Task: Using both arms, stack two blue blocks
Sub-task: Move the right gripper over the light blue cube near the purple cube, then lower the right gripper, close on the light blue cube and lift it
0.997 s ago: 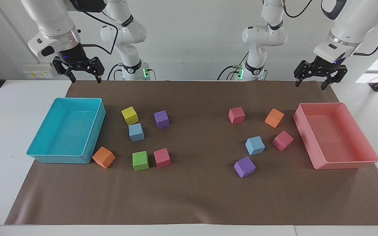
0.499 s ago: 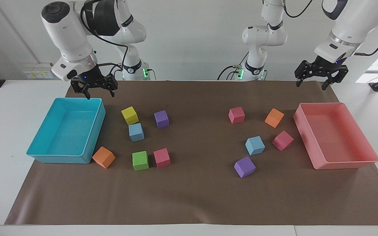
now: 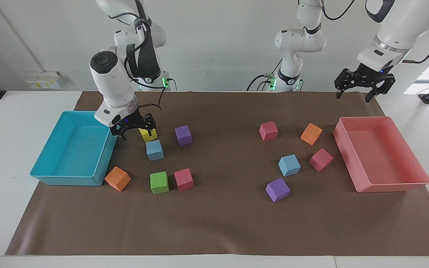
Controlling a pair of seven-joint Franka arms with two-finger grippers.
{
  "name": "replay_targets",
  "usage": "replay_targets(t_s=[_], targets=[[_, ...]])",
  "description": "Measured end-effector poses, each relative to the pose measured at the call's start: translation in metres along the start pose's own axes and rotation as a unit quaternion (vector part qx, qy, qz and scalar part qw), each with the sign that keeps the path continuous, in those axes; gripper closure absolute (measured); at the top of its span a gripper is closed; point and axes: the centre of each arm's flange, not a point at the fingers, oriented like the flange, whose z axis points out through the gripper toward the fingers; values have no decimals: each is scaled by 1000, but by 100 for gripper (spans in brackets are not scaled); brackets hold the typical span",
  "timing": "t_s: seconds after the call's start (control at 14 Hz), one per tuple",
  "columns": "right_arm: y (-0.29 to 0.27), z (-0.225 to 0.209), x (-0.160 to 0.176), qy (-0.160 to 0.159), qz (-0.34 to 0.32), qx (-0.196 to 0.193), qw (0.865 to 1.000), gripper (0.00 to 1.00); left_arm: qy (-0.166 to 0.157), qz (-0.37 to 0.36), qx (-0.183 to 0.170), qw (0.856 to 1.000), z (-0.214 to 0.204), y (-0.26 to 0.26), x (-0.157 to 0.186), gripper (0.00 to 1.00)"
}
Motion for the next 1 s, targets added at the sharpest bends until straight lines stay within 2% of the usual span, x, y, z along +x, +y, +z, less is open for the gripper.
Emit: replay_targets(t_s=[0.14,0.5,0.64,1.0], targets=[[-7,30,2,-5,-17,1,1000,0,1,-2,0,1000,0,-2,0,0],[-23,71,-6,-25,-66,49,996,0,1,-2,0,1000,0,-2,0,0],[-22,83,-14,-34,-75,51,995,0,1,-2,0,1000,0,-2,0,0],[-19,111,-28,-33,-70,48,996,0,2,-2,0,1000,0,-2,0,0]])
